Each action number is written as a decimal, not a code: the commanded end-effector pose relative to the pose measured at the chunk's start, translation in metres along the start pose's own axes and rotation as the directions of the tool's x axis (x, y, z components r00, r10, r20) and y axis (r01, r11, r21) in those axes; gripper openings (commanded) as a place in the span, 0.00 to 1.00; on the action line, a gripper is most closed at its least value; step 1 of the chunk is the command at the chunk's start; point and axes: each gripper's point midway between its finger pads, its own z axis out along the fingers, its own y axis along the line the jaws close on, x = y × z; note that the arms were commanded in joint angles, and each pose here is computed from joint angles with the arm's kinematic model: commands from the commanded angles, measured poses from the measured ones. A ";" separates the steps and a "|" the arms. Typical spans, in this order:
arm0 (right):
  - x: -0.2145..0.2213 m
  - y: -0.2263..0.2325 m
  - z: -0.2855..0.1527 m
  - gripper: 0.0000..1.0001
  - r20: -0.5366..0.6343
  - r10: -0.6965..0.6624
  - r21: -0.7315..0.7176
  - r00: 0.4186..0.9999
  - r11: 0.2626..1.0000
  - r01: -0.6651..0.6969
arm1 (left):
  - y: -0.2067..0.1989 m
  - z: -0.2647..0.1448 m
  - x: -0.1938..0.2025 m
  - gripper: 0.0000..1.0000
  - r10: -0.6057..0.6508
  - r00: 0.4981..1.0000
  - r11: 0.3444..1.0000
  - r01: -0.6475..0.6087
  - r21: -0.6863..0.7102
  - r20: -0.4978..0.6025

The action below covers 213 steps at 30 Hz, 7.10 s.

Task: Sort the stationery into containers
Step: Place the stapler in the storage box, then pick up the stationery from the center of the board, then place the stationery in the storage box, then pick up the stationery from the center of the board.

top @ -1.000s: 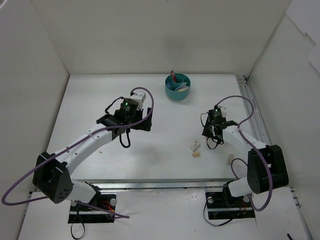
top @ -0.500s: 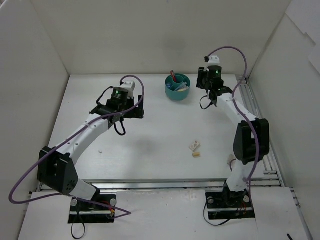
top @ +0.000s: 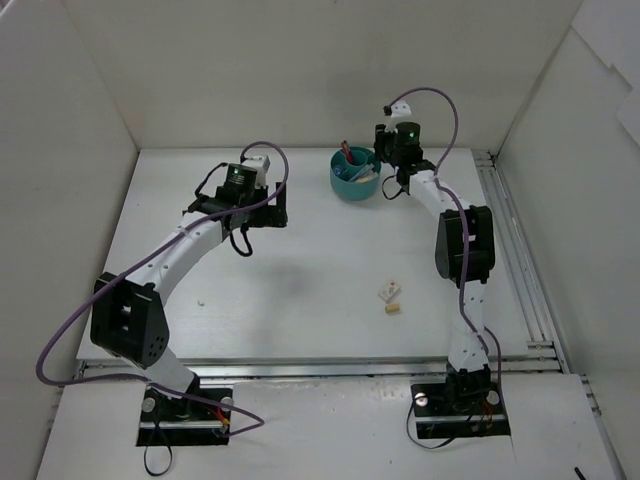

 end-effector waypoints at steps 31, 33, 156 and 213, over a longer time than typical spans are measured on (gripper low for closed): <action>-0.044 0.048 -0.056 0.48 0.131 0.146 -0.125 0.981 0.984 -0.129 | -0.009 -0.018 -0.019 1.00 -0.025 0.998 0.998 0.022 0.053 0.053; -0.050 0.048 -0.061 0.50 0.139 0.151 -0.130 0.979 0.983 -0.133 | -0.009 -0.018 -0.019 1.00 -0.024 0.998 0.998 0.021 0.056 0.053; -0.057 0.067 -0.095 0.53 0.114 0.483 0.223 0.868 0.839 -0.496 | 0.043 -0.084 0.007 1.00 -0.079 0.982 0.996 0.084 -0.022 0.173; 0.137 0.083 -0.320 0.01 -0.519 0.180 0.310 0.835 0.951 -0.013 | 0.015 -0.094 0.037 1.00 -0.034 0.983 0.998 0.025 0.053 0.178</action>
